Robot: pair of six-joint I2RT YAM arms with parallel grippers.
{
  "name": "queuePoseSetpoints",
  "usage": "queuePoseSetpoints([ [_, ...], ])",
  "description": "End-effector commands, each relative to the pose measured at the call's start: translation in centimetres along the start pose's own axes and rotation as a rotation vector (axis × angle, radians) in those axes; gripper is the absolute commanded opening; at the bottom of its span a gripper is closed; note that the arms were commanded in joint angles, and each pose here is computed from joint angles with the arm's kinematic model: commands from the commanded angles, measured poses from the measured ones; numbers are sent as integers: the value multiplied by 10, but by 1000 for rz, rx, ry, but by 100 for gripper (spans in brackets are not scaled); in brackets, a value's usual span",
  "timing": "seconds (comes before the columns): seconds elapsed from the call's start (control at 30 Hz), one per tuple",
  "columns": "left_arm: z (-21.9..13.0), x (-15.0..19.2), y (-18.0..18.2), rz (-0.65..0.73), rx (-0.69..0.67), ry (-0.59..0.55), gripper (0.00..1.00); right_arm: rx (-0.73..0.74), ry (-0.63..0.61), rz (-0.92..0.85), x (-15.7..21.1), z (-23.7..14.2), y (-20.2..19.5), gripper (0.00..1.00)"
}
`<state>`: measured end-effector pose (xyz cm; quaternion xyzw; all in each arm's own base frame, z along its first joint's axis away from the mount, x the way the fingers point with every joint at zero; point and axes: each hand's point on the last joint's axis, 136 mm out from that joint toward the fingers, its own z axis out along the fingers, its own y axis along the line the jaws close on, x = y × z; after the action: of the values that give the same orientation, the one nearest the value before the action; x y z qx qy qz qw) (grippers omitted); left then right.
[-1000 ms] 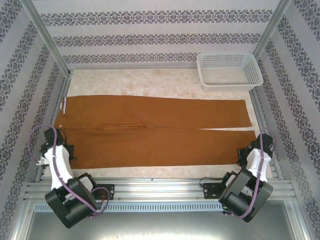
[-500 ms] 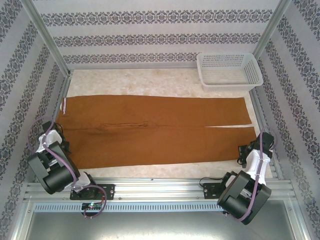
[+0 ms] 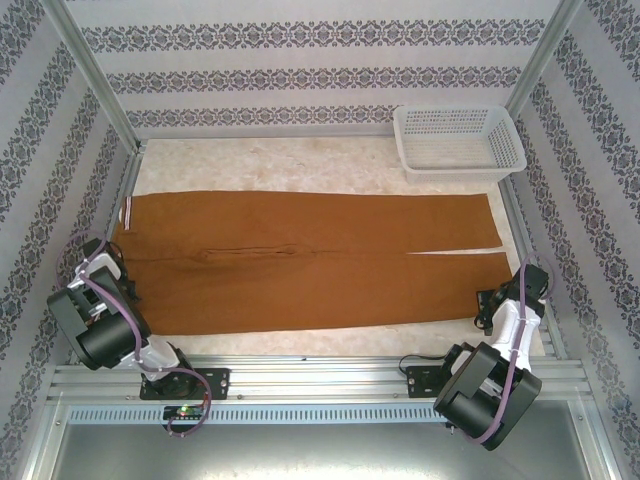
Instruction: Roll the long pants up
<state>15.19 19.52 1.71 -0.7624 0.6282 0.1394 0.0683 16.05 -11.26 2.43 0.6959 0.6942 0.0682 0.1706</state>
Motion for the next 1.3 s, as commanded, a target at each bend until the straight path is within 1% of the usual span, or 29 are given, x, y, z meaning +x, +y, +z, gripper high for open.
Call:
queuePoseSetpoints([
  [0.0,7,8,10,16,-34,46,0,-16,-55,-5,-12,-2,4,0],
  [0.17,-20,-4,5,20,26,16,0,-45,-51,-6,-15,-7,14,0],
  [0.3,-48,-11,-2,7,98,14,0,-104,-57,-3,-23,-22,35,0],
  [0.43,-79,-16,-16,-31,212,24,0,-171,-89,26,-37,-40,59,0],
  [0.6,-120,-26,-43,-25,379,28,0,-286,-112,48,-53,-60,96,0],
  [0.67,-139,-29,-57,-35,460,45,0,-316,-121,61,-63,-65,111,0],
  [0.77,-164,-36,-80,-75,583,64,0,-352,-101,56,-72,-70,137,0],
  [0.83,-177,-44,-94,-103,640,57,0,-370,-98,42,-80,-73,155,0],
  [0.93,-190,-56,-114,-119,684,43,0,-401,-91,18,-92,-77,187,0],
  [1.0,-195,-62,-130,-105,704,38,0,-419,-71,-11,-96,-80,211,0],
  [1.13,-196,-68,-165,-56,722,48,0,-428,-47,-107,-95,-79,258,0],
  [1.27,-192,-66,-197,-8,730,60,0,-415,-21,-174,-89,-62,291,0],
])
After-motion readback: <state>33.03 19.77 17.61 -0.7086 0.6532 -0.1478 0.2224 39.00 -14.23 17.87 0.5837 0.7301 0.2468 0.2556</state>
